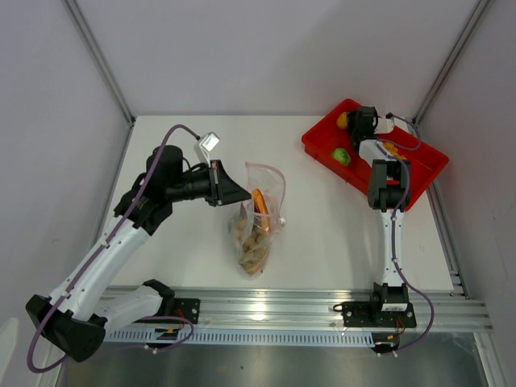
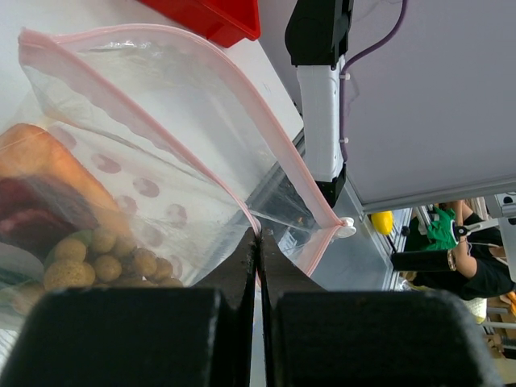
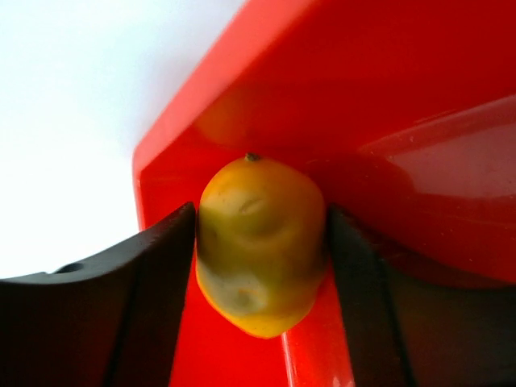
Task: Place the food in the zip-top bag and seal the zipper
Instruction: Pick up the fake fruit from the bin.
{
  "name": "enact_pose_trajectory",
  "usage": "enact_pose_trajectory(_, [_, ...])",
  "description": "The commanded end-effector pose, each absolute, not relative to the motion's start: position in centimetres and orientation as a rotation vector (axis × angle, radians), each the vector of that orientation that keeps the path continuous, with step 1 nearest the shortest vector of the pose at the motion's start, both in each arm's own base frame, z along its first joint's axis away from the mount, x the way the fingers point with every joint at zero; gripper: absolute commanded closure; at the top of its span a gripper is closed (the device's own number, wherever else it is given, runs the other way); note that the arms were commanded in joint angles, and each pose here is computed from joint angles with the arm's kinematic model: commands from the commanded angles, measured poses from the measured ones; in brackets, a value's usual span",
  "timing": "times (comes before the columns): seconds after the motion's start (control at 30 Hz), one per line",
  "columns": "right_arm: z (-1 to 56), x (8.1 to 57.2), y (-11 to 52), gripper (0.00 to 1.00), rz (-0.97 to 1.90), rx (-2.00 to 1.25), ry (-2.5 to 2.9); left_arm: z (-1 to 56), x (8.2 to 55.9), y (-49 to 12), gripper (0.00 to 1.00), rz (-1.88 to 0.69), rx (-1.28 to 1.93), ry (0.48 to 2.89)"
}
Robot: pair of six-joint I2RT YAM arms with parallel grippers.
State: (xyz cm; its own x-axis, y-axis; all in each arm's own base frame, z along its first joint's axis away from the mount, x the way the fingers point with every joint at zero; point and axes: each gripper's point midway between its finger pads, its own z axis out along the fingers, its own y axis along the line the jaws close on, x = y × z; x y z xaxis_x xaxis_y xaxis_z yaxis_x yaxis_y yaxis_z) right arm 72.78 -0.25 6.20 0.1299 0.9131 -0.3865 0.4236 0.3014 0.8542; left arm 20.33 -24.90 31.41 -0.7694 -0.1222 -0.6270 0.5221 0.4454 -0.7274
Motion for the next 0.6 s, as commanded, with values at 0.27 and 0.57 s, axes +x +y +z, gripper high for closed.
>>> enact_pose_trajectory(0.27, [6.7, 72.3, 1.0, 0.64, 0.632, 1.266, 1.478, 31.0, 20.2, -25.2, 0.99, -1.398, 0.331, 2.078])
enact_pose_trajectory(0.57, [10.7, 70.6, 1.0, 0.89, 0.670, 1.206, 1.468, 30.7, 20.0, -25.0, 0.99, -1.404, 0.301, 2.098])
